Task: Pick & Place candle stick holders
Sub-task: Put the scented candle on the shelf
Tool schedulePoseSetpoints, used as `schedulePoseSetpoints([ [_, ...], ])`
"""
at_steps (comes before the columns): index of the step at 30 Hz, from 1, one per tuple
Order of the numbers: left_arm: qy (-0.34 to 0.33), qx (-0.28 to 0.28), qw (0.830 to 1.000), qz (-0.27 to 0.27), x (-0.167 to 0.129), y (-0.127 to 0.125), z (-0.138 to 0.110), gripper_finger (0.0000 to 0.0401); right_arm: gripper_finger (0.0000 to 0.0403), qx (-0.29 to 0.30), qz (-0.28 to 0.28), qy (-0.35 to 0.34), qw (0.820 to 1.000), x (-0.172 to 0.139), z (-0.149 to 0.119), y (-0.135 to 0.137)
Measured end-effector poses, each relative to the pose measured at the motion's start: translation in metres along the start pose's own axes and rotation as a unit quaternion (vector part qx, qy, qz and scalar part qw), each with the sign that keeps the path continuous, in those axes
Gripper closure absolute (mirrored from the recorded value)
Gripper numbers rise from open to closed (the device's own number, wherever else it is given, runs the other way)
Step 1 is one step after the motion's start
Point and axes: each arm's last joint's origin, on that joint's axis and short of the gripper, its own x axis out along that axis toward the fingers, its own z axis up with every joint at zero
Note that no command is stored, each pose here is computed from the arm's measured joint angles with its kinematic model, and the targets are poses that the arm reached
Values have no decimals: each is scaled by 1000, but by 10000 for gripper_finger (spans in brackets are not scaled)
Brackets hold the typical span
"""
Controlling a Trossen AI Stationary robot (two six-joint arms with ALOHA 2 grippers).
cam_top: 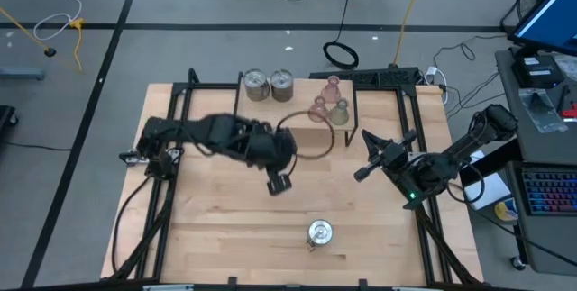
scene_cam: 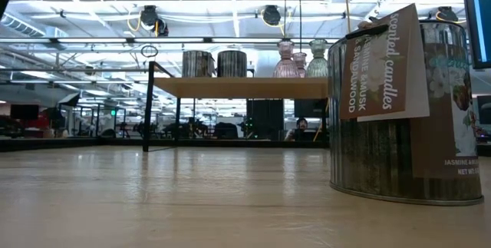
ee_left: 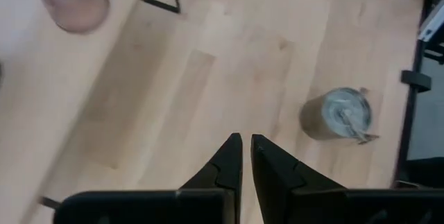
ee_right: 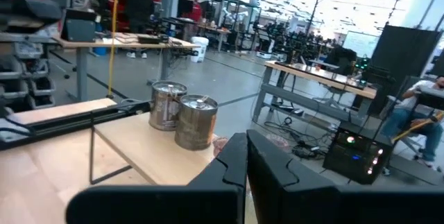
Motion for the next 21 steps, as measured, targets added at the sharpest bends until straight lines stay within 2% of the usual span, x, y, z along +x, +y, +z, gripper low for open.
schedulePoseSetpoints([
  [7,28,-32,999,-11,36,-29,-20,368,403,1,35,-5,999,-16,0,2],
  [14,82,-56,995,-21,74,-36,-44,369,403,25,62,-8,998,-27,0,2],
  [18,94,-60,993,-43,92,-37,-50,369,403,44,75,-8,996,-33,0,2],
  [21,107,-66,991,-39,102,-36,-57,369,403,47,84,-8,995,-37,0,2],
])
